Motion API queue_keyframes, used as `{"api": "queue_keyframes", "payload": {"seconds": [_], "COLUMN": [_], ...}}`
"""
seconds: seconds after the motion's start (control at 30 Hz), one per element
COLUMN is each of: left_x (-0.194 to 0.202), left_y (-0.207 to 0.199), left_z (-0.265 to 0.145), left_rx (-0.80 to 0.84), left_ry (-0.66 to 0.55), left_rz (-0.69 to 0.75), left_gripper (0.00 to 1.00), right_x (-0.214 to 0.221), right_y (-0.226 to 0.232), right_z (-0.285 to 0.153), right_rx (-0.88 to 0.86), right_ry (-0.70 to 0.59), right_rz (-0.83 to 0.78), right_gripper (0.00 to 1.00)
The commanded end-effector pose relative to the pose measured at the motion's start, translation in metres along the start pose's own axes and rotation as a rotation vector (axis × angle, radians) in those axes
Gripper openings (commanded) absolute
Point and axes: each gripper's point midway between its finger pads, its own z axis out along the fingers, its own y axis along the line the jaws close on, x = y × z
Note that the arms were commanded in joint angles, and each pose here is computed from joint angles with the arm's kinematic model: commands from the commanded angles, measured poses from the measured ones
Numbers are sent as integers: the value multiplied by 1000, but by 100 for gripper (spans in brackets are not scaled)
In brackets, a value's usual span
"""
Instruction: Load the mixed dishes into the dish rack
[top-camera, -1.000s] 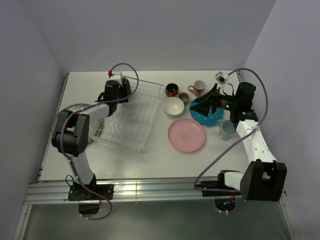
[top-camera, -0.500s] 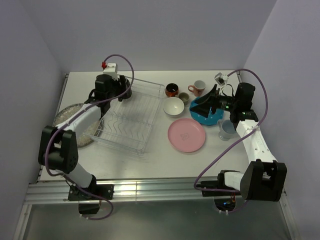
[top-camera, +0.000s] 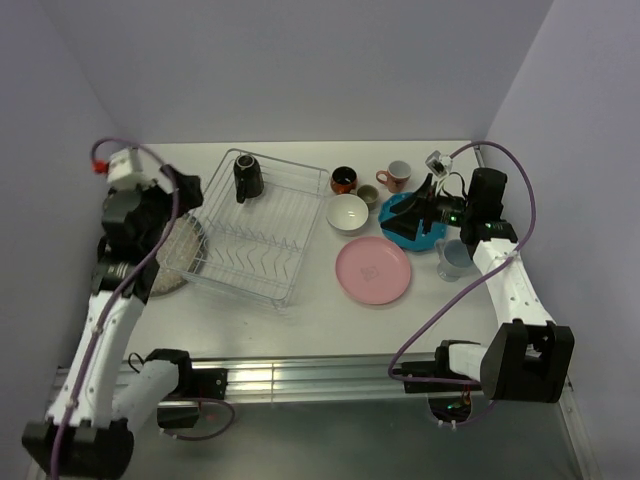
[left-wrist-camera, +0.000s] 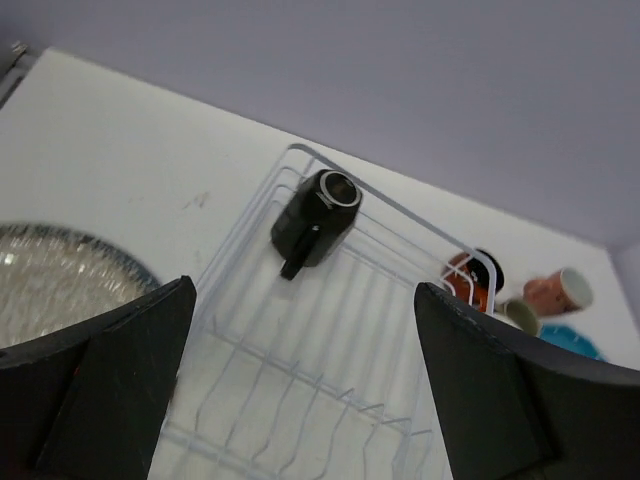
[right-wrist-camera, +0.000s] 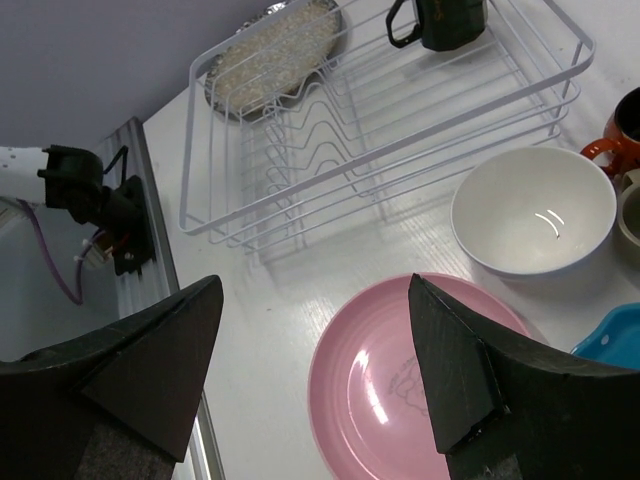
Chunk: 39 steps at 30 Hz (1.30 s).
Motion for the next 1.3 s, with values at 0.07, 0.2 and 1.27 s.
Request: {"api": "queue_keyframes", "payload": {"seconds": [0.07,0.2,1.27], "left_x": [37,54,185], "left_y": [72,113,185], "left_z": [-63,-90,-35], "left_rx": [-271,-474,-545], "left_ry": [-34,-105,280], "left_rz": [-490,-674,-892], "left_gripper": [99,98,79], "right_x": [-19,-20,-19], "right_y": [4,6,24], "right_z": [-4,-5,-5], "right_rx": [27,27,-54], "right_ry": [-17,-23,-13], "right_rz": [-87,-85,-75], "right_gripper": [82,82,82]}}
